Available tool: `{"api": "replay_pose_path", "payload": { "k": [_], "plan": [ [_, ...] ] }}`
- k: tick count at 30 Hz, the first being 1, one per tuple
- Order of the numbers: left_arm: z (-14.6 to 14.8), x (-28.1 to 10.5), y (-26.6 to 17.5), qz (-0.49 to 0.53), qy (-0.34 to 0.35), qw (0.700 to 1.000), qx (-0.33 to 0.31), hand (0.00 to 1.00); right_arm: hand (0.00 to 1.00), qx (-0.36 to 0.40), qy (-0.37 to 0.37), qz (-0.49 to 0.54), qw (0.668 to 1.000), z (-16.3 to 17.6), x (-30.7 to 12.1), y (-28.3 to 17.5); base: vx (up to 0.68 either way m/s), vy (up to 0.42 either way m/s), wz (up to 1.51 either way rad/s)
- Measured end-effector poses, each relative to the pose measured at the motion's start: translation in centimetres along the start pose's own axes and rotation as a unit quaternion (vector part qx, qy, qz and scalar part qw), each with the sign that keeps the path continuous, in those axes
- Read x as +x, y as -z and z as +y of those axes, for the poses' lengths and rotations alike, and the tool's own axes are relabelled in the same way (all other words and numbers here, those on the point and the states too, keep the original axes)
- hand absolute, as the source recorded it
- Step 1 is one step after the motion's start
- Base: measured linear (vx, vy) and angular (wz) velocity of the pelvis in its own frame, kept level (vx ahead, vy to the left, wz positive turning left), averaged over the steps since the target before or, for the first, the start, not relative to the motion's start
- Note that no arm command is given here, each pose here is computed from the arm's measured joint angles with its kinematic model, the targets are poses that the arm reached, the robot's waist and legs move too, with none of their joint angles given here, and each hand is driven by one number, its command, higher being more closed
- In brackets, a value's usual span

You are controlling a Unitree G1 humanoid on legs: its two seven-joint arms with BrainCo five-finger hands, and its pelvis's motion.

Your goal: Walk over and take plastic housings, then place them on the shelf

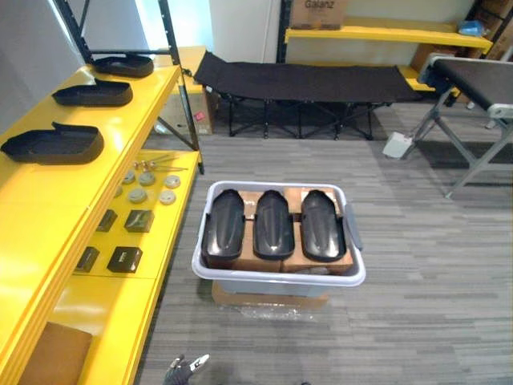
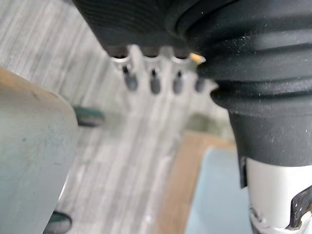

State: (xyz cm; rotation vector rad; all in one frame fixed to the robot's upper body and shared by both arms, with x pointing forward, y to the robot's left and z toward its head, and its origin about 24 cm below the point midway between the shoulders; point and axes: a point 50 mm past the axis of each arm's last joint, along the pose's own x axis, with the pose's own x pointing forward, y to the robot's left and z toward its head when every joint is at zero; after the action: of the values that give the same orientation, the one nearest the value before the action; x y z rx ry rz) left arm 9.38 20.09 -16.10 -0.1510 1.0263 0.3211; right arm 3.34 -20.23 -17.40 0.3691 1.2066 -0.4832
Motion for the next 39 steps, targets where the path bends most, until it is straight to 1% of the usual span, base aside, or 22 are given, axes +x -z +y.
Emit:
{"api": "replay_pose_path", "payload": {
  "k": [8,10,11,12,13,15,17,19,21,22,24,25,26,28,30,31,32,33,34,36,38,39],
  "plan": [
    [-0.1,0.1,-0.5,-0.008,0.002,1.000,0.007,0.00,0.00,-0.009,-0.003,-0.016,1.000,0.8,0.3,-1.3,0.01,0.030,0.16],
    [0.1,0.2,-1.1,-0.019,0.003,1.000,0.018,0.00,0.00,-0.046,-0.023,-0.052,0.997,2.1,0.4,-3.4,0.07,0.117,0.03],
    [0.3,0.3,-2.0,-0.034,0.007,0.998,0.048,0.00,0.00,-0.130,-0.066,-0.108,0.983,4.7,0.3,-6.3,0.03,0.122,-0.12],
    [0.3,0.4,-2.6,-0.042,0.010,0.997,0.067,0.00,0.00,-0.194,-0.098,-0.150,0.965,6.8,-0.2,-8.1,0.02,0.110,-0.15],
    [0.3,0.5,-3.0,-0.046,0.011,0.996,0.079,0.00,0.00,-0.236,-0.117,-0.179,0.948,8.0,-0.6,-9.2,0.01,0.059,-0.22],
    [-0.2,0.7,-3.9,-0.057,0.023,0.991,0.116,0.00,0.00,-0.354,-0.196,-0.302,0.863,12.9,-3.4,-13.2,0.02,0.032,-0.23],
    [-0.6,0.7,-4.0,-0.061,0.031,0.989,0.129,0.00,0.00,-0.402,-0.233,-0.348,0.814,14.7,-5.1,-14.0,0.05,0.026,-0.09],
    [-1.2,0.7,-4.1,-0.068,0.044,0.984,0.158,0.00,0.00,-0.488,-0.305,-0.394,0.717,16.9,-8.0,-14.0,0.10,0.036,-0.07],
    [-1.6,0.6,-4.1,-0.072,0.054,0.981,0.173,0.00,0.00,-0.525,-0.363,-0.417,0.647,18.1,-10.4,-13.5,0.07,0.026,-0.20],
    [-1.8,0.6,-4.0,-0.072,0.057,0.980,0.178,0.00,0.00,-0.531,-0.378,-0.423,0.629,18.3,-11.1,-13.3,0.07,0.022,-0.16],
    [-2.3,0.6,-3.9,-0.075,0.071,0.977,0.188,0.00,0.00,-0.528,-0.445,-0.434,0.579,18.5,-13.8,-12.6,0.07,0.010,0.01],
    [-2.4,0.6,-3.8,-0.074,0.076,0.976,0.192,0.00,0.00,-0.528,-0.464,-0.435,0.562,18.4,-14.7,-12.3,0.07,0.002,0.07],
    [-2.4,0.6,-3.7,-0.071,0.079,0.975,0.195,0.00,0.00,-0.525,-0.477,-0.436,0.554,18.2,-15.3,-12.3,0.08,0.001,0.10],
    [-2.5,0.5,-3.2,-0.063,0.086,0.973,0.203,0.00,0.00,-0.491,-0.503,-0.489,0.516,17.8,-19.0,-13.7,0.08,0.006,0.10],
    [-2.4,0.4,-2.8,-0.056,0.086,0.973,0.205,0.00,0.00,-0.459,-0.497,-0.539,0.503,17.6,-20.9,-15.1,0.06,0.002,0.06],
    [-2.4,0.4,-2.6,-0.052,0.086,0.973,0.207,0.00,0.00,-0.423,-0.471,-0.600,0.489,17.2,-22.8,-16.9,0.06,-0.002,0.06],
    [-2.4,0.4,-2.3,-0.049,0.084,0.973,0.210,0.00,0.00,-0.388,-0.440,-0.648,0.486,16.6,-24.0,-18.5,0.05,-0.003,0.08],
    [-2.3,0.3,-1.9,-0.045,0.084,0.972,0.216,0.00,0.00,-0.337,-0.393,-0.700,0.491,15.9,-25.2,-20.6,0.04,-0.004,0.06],
    [-2.4,0.3,-1.8,-0.043,0.084,0.972,0.216,0.00,0.00,-0.315,-0.368,-0.721,0.495,15.5,-25.5,-21.6,0.05,-0.021,-0.15],
    [-3.1,0.4,-2.3,-0.053,0.084,0.973,0.207,0.00,0.00,-0.250,-0.267,-0.781,0.506,14.1,-26.2,-25.4,-0.02,-0.046,-0.36],
    [-2.8,0.7,-3.8,-0.072,0.061,0.975,0.201,0.00,0.00,-0.148,-0.134,-0.834,0.514,12.1,-27.2,-29.1,-0.06,-0.115,-0.18],
    [-2.7,0.8,-4.4,-0.081,0.056,0.976,0.196,0.00,0.00,-0.126,-0.103,-0.844,0.511,11.7,-27.5,-29.9,0.00,-0.201,-0.22]
  ]
}}
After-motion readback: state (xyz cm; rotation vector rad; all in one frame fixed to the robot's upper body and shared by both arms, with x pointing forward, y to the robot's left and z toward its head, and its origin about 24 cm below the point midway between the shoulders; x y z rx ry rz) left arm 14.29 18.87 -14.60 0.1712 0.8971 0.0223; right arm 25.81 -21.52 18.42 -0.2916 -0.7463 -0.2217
